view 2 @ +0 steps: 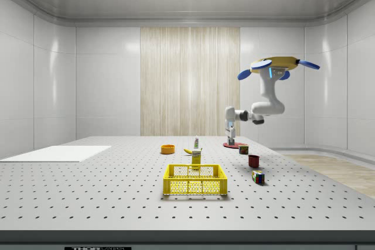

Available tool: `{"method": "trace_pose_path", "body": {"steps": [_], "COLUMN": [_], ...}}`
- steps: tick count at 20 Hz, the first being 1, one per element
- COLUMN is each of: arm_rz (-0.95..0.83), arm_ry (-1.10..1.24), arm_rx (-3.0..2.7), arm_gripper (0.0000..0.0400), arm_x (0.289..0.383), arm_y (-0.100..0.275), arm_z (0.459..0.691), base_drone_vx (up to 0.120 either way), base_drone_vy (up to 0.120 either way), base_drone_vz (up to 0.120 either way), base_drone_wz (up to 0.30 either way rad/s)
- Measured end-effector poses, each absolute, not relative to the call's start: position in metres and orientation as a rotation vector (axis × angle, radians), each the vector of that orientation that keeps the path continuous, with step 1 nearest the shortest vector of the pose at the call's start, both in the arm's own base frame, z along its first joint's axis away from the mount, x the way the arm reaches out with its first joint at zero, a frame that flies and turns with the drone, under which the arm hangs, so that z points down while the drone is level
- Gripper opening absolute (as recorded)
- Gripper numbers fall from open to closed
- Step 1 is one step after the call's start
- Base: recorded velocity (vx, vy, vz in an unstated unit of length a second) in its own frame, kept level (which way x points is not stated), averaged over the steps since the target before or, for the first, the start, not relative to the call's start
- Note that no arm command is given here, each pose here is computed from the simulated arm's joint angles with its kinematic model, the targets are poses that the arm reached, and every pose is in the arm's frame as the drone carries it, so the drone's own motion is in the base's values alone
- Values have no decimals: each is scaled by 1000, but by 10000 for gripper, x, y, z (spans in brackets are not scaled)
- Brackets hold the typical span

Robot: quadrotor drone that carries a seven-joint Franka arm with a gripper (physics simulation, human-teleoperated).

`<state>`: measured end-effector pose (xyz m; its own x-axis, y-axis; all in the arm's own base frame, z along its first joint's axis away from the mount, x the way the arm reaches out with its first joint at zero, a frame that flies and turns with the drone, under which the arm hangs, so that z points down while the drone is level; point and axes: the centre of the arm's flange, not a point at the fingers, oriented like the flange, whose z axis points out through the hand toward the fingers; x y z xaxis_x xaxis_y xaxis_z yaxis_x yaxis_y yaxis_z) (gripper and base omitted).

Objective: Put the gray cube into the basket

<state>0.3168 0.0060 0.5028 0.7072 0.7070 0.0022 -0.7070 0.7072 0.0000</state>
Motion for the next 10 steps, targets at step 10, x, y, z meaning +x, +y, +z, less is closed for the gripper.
{"method": "trace_pose_path", "body": {"steps": [10], "arm_rz": [785], "arm_ry": [-2], "arm_rx": [1], "arm_gripper": [250], "arm_x": [3168], "arm_y": [60], "arm_z": [5027], "base_drone_vx": [116], "base_drone_vy": [120], "base_drone_vz": [104], "base_drone_wz": [0]}}
